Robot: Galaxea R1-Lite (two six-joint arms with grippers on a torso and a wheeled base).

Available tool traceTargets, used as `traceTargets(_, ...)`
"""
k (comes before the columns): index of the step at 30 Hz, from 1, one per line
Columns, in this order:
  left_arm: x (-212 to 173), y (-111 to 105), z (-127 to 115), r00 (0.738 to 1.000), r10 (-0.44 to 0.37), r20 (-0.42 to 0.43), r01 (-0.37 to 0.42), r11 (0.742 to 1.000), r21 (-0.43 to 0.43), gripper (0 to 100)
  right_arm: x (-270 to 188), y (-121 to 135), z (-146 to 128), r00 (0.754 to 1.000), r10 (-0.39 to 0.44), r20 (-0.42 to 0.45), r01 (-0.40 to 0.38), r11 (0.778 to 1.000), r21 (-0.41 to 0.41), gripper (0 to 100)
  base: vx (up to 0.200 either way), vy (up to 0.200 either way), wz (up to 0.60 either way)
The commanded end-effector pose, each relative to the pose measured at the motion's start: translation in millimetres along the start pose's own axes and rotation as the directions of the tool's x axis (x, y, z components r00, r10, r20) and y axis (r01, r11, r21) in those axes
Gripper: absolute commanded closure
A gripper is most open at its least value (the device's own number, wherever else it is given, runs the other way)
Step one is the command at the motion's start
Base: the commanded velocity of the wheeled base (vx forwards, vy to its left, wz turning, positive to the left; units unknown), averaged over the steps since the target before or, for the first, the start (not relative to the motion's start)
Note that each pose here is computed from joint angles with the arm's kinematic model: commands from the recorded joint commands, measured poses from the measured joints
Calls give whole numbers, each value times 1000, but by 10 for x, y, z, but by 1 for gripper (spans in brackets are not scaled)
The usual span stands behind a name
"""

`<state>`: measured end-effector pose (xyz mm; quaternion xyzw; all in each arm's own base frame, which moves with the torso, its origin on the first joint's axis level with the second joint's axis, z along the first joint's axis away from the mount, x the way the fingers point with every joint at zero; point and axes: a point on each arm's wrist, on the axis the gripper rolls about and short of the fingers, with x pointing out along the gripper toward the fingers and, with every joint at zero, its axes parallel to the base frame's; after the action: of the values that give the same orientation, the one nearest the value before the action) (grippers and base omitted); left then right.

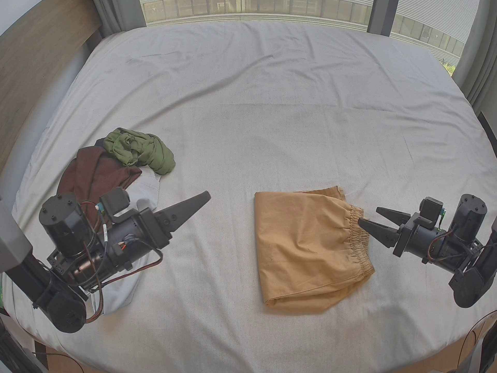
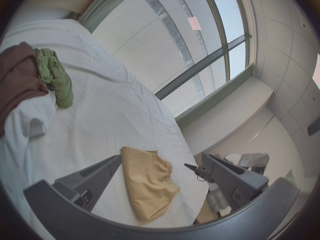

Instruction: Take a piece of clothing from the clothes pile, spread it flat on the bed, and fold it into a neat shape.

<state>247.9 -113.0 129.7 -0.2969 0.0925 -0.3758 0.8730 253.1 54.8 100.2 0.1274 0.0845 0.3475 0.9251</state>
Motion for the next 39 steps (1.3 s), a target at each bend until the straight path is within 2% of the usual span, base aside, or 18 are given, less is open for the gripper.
traceTargets(1, -262, 52, -4, 999, 26, -33, -24, 998, 66, 0, -67, -78, -245, 994, -43, -99, 49, 997, 62, 0, 0, 0, 0)
traceTargets(4, -270, 113, -115, 996, 53, -76, -48, 996, 76, 0, -46, -160, -360, 989, -61, -136, 73, 994, 84, 0, 0, 0, 0)
traceTargets(7, -264, 133, -129, 995, 59, -82, -51, 994, 97, 0, -51, -207, -420, 985, -75, -157, 90, 992, 89, 0, 0, 0, 0)
traceTargets(9, -284, 161, -160, 993, 74, -95, -61, 989, 134, 0, -141, -288, -534, 972, -114, -204, 131, 989, 71, 0, 0, 0, 0)
traceTargets(13, -271, 251, -244, 986, 104, -129, -82, 983, 165, 0, -212, -344, -688, 954, -138, -267, 160, 985, 62, 0, 0, 0, 0)
traceTargets(22, -262, 279, -309, 982, 109, -157, -79, 979, 186, 0, -215, -386, -931, 925, -126, -360, 176, 978, 112, 0, 0, 0, 0)
traceTargets(28, -258, 276, -316, 981, 106, -161, -76, 980, 184, 0, -147, -429, -1013, 920, -106, -377, 179, 970, 163, 0, 0, 0, 0)
traceTargets(33, -261, 268, -315, 981, 104, -161, -74, 980, 184, 0, -24, -430, -1006, 933, -34, -359, 132, 959, 251, 0, 0, 0, 0)
traceTargets(39, -260, 270, -318, 981, 104, -163, -73, 980, 183, 0, 62, -431, -965, 942, -20, -334, 132, 939, 317, 0, 0, 0, 0)
